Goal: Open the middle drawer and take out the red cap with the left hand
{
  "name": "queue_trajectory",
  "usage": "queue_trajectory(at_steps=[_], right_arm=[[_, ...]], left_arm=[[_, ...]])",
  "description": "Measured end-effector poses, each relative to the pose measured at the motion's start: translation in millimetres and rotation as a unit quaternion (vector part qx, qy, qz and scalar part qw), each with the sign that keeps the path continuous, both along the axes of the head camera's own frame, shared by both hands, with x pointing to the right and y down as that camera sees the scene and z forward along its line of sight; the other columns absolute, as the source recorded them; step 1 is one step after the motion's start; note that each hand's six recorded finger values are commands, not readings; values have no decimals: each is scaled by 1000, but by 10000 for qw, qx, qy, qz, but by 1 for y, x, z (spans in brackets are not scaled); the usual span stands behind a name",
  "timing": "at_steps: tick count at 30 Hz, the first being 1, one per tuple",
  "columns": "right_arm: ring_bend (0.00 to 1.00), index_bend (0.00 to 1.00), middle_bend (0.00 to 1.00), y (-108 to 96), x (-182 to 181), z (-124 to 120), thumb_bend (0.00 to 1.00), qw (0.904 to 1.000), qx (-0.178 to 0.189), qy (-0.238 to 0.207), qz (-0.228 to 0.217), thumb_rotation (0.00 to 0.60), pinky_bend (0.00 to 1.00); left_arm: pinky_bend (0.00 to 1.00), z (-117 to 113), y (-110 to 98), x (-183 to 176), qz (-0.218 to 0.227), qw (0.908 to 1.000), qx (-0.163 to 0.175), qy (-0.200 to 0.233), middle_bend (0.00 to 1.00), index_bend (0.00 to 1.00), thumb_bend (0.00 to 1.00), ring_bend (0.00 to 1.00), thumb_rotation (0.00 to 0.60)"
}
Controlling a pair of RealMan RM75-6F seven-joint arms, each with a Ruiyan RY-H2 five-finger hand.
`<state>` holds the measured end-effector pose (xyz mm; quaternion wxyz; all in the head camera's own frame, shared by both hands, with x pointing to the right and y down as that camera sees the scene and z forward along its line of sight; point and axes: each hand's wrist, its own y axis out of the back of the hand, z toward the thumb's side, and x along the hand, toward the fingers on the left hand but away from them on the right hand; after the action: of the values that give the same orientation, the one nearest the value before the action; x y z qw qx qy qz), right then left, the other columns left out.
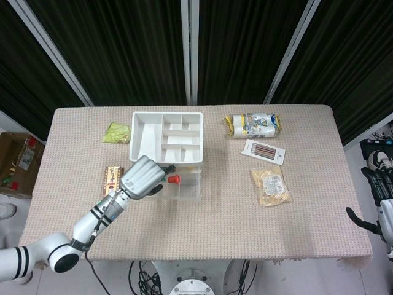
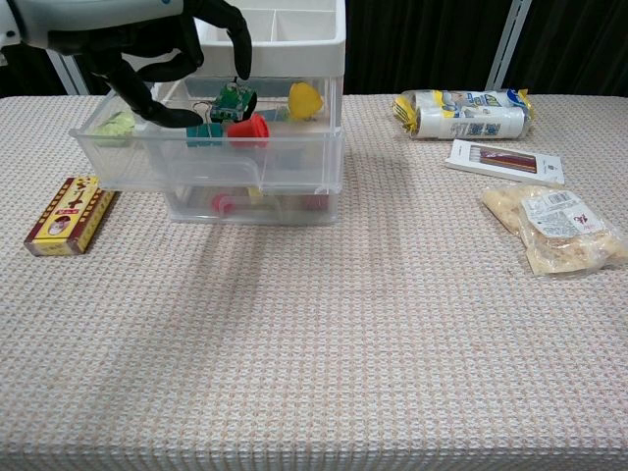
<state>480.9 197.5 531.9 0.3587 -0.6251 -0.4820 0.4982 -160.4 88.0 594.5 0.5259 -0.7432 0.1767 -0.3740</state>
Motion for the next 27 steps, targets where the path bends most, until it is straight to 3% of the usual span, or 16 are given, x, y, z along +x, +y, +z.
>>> queue_trajectory(at_steps=[16, 22, 27], right_arm=[[0, 0, 84, 1, 3, 1, 173, 10000, -40, 14, 51, 600, 42], [0, 0, 84, 2, 4, 3, 173, 10000, -63, 6, 61, 600, 42], [0, 0, 87, 3, 4, 3, 173, 9999, -82, 16, 64, 600, 42]], left_arm=[[1000, 23, -5, 26, -33, 9994, -248, -234, 851, 357, 206, 911, 600], [1000, 29, -4, 30, -112, 9989, -364, -273, 851, 386, 267, 912, 600], [1000, 30, -5, 29, -91, 9990, -174, -412, 853, 393, 287, 914, 600]])
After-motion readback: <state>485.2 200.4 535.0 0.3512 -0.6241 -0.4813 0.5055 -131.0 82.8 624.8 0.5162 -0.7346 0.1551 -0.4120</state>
